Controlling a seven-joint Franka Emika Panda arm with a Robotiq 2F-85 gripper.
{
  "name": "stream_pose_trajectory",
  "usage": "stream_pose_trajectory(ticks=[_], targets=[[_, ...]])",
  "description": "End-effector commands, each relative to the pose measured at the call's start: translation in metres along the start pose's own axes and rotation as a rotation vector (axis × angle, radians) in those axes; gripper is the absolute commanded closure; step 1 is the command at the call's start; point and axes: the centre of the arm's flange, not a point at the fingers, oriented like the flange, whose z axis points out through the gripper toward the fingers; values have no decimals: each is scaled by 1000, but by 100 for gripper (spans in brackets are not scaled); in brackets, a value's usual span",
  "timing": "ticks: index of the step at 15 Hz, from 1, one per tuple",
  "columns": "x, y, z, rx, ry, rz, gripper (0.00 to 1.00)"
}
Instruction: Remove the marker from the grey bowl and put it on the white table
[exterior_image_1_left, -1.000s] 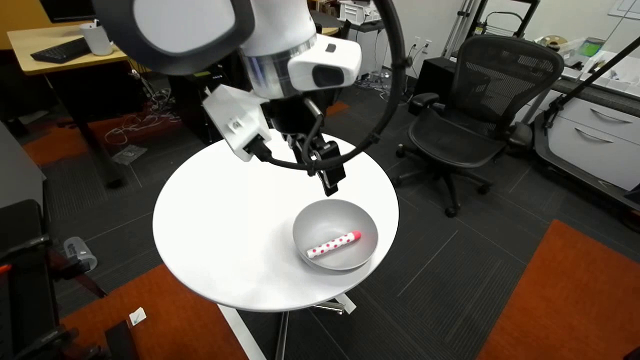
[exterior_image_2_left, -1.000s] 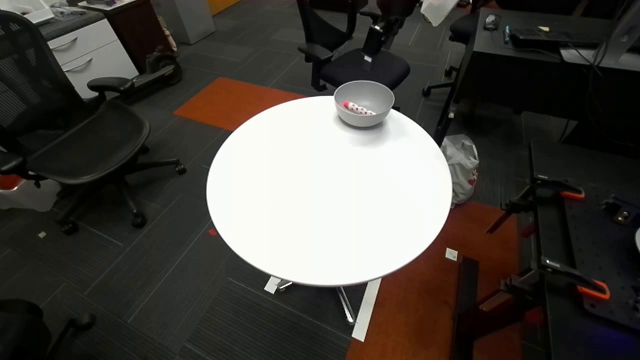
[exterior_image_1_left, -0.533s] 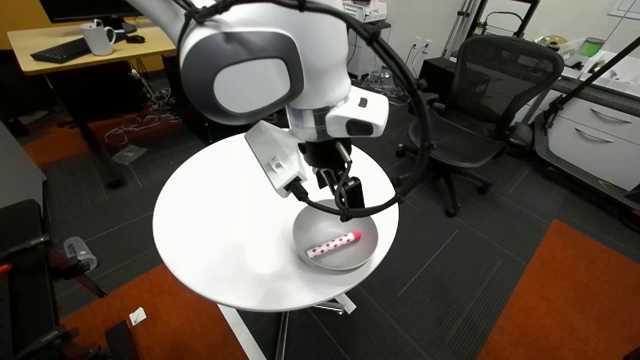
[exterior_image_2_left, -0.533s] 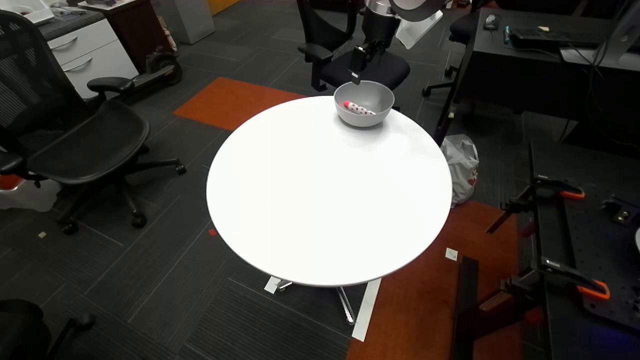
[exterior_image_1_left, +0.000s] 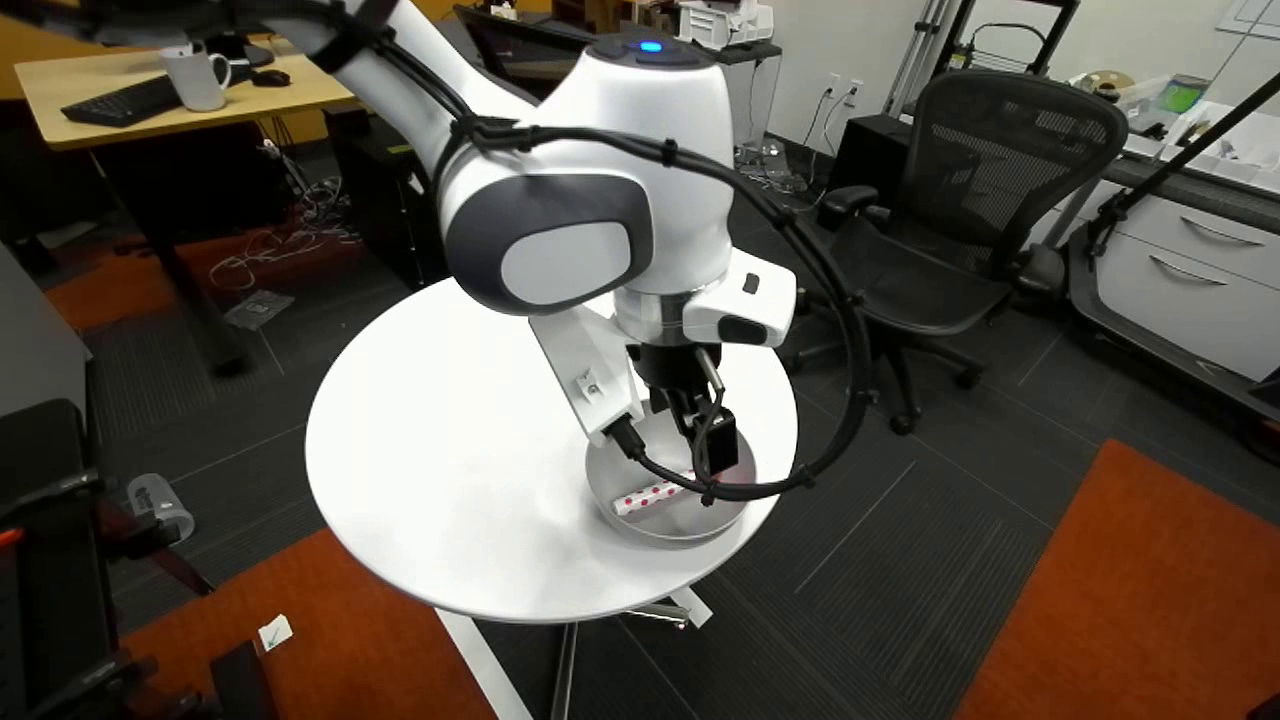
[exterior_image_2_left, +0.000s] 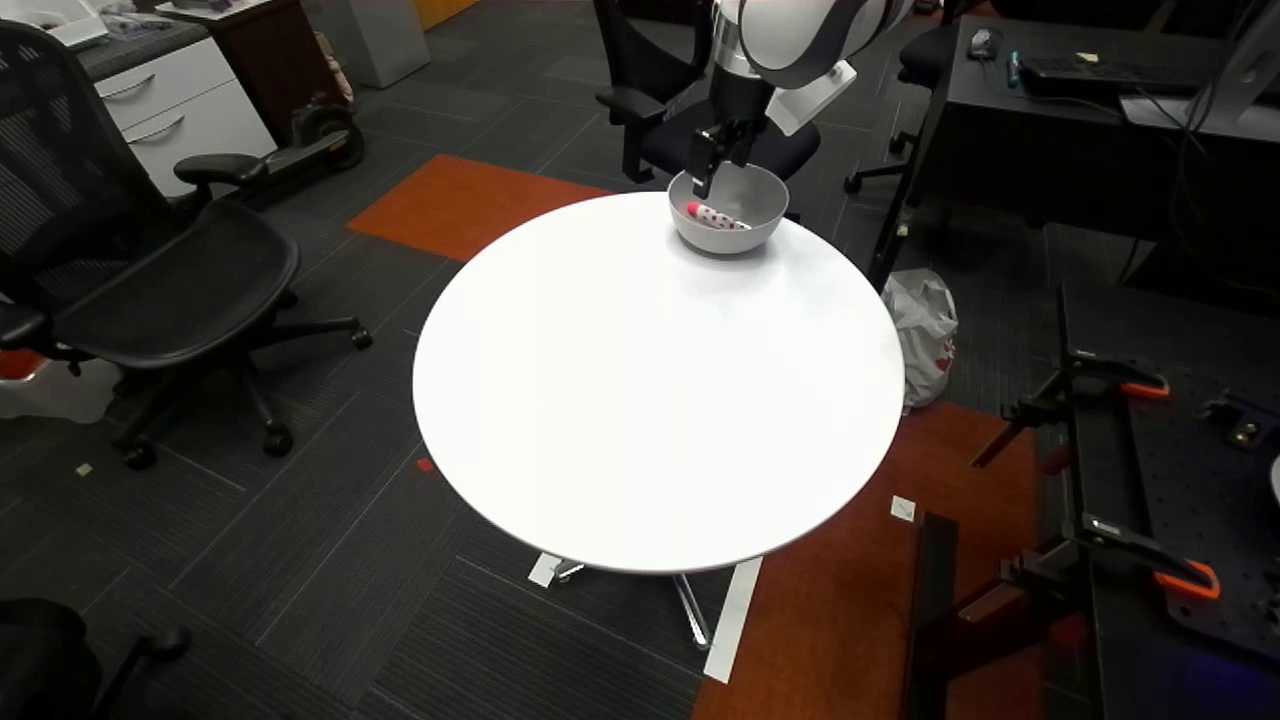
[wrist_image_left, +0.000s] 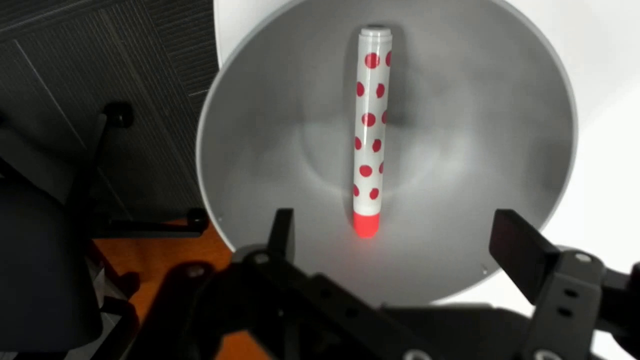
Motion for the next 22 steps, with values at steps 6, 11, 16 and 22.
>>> stream_pose_trajectory(ticks=[6, 11, 16, 22], targets=[[18, 4, 40, 11, -89, 26, 0], [21, 4, 59, 11, -133, 21, 26], [25, 5, 64, 8, -142, 21, 64], [25, 5, 50, -3, -123, 21, 96]])
